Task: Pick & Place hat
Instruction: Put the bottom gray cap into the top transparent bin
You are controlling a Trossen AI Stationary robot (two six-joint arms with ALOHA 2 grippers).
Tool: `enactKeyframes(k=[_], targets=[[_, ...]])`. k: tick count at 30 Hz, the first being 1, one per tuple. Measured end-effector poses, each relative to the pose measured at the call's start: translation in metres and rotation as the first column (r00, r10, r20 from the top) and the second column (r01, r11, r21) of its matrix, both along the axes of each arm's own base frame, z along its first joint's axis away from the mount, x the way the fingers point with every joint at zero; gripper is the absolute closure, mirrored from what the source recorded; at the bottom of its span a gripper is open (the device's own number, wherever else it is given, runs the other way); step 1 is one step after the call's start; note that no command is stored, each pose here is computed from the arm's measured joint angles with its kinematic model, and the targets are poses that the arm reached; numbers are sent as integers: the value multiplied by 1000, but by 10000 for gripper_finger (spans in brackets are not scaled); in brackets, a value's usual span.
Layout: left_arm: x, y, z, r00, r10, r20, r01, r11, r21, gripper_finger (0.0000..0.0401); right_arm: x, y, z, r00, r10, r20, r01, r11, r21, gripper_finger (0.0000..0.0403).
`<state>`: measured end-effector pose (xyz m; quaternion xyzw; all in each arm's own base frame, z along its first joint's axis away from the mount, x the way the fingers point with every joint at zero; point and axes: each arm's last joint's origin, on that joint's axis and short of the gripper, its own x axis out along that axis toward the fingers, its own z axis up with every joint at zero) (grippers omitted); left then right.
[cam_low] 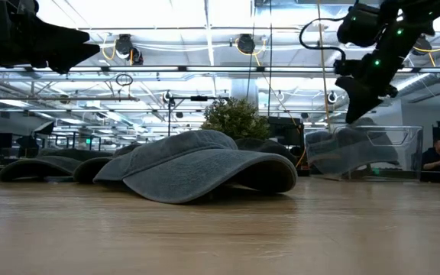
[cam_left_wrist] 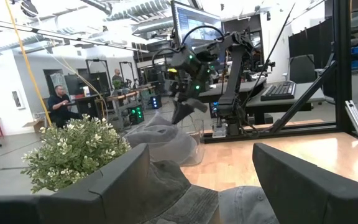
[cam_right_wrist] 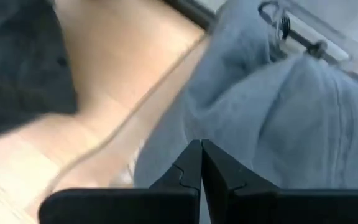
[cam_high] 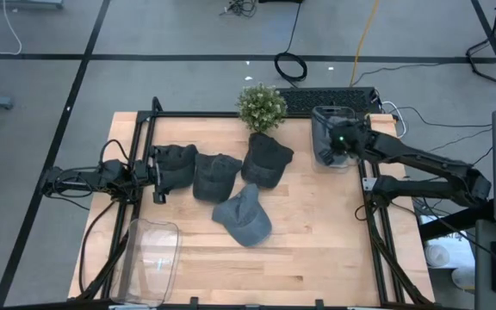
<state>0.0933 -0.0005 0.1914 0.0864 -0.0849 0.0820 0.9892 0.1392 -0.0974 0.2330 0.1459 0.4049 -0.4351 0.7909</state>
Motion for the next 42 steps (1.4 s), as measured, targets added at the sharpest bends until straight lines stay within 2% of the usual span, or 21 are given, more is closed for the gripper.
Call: enactKeyframes(k=[12,18,35,38,42], targets=[[0,0,0,1000,0,0,0,1000,0,107,5,-16,-31,967,-83,-240,106,991,82,403],[0,0,0,1000,-1,0,1,1000,0,107,13,-27,-51,946,-81,-314,125,985,122,403],[0,0,0,1000,0,0,0,1000,0,107,15,-28,-72,921,-47,-388,146,962,229,403],[0,0,0,1000,0,0,0,1000,0,107,15,-26,-70,922,-51,-384,142,967,212,403],[0,0,0,1000,0,0,0,1000,0,107,15,-22,-56,944,-65,-323,116,983,142,403]])
